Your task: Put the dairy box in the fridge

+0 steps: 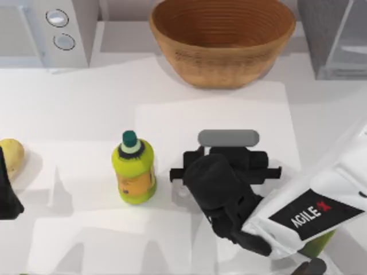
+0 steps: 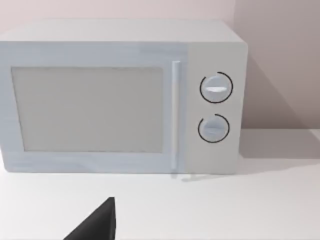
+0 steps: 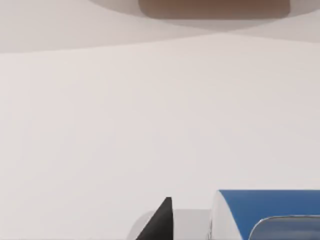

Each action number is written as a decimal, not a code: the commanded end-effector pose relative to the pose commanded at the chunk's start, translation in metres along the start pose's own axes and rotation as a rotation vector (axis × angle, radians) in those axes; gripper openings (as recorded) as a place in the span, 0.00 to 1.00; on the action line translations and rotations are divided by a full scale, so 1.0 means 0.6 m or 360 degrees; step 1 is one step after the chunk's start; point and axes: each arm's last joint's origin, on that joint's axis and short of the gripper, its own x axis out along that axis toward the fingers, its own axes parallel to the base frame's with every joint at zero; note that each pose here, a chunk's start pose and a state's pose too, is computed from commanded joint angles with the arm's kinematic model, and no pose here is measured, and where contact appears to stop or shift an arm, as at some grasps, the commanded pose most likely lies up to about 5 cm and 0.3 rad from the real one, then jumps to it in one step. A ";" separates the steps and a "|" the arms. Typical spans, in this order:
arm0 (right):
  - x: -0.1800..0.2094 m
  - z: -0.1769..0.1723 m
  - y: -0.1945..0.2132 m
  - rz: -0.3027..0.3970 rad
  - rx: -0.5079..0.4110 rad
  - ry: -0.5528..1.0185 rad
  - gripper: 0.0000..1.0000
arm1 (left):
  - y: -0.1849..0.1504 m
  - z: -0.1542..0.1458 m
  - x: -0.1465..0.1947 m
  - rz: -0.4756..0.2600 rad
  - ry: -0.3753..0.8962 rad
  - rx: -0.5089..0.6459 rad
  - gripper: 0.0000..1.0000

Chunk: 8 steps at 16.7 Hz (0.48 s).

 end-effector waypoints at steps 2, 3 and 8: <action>0.000 0.000 0.000 0.0000 0.0000 0.0000 0.32 | 0.000 0.000 0.000 0.0000 0.0000 0.0000 1.00; 0.000 0.000 0.000 0.0000 0.0000 0.0000 0.25 | 0.000 0.000 0.000 0.0000 0.0000 0.0000 1.00; 0.000 0.000 0.000 0.0000 0.0000 0.0000 0.00 | 0.000 0.000 0.000 0.0000 0.0000 0.0000 1.00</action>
